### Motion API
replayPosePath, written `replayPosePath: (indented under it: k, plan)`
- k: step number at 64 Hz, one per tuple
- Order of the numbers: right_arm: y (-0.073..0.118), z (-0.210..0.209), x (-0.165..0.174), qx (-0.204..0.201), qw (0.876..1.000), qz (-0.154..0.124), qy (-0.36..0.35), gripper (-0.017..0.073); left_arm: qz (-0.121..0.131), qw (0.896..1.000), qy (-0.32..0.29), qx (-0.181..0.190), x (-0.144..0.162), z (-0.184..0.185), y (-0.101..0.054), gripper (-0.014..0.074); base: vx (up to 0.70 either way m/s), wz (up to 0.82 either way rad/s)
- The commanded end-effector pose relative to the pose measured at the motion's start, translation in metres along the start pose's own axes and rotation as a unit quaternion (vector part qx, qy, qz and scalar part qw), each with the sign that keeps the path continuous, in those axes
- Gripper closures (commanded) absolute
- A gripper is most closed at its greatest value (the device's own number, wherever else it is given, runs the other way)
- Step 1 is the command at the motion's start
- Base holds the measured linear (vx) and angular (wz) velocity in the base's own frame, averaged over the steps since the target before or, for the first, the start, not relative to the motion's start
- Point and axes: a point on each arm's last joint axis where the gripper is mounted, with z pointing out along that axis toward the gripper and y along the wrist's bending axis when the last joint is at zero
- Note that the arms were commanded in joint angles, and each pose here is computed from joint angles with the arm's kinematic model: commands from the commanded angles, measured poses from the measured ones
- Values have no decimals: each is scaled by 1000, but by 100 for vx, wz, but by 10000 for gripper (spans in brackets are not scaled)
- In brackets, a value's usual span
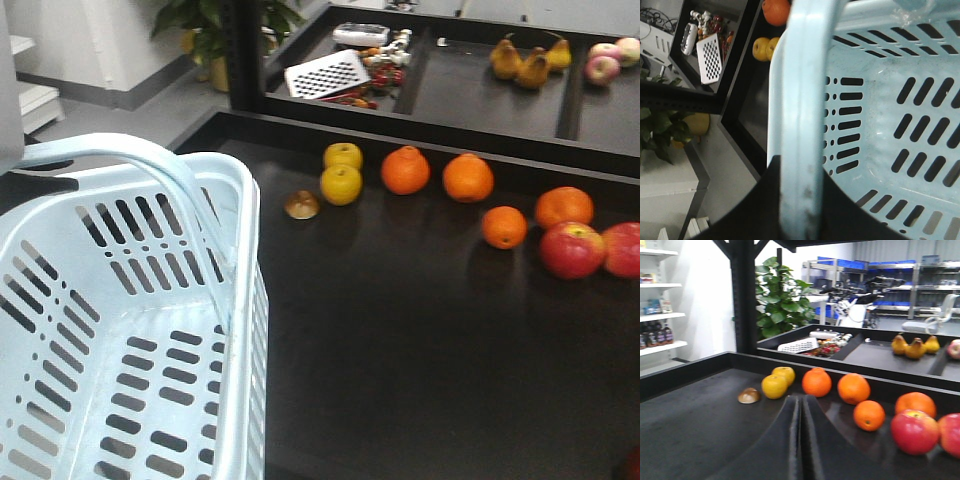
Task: Pick three apples into basket with both arms
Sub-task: 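Turn the base to the table with red apples and oranges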
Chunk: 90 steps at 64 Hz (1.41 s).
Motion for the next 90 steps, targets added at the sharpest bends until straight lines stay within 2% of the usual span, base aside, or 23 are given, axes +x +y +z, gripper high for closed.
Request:
replayPosePath:
  k: [1, 51, 90]
  plan:
    - [0, -1, -3, -1, 999, -4, -35, 568, -8, 998, -38, -46, -6, -11, 10, 600, 7, -40]
    - [0, -1, -3, -1, 999, -4, -35, 568, -8, 998, -38, -46, -6, -11, 10, 600, 6, -33]
    - [0, -1, -3, -1, 999, -4, -35, 568, -8, 998, -38, -46, -6, -11, 10, 600, 2, -10]
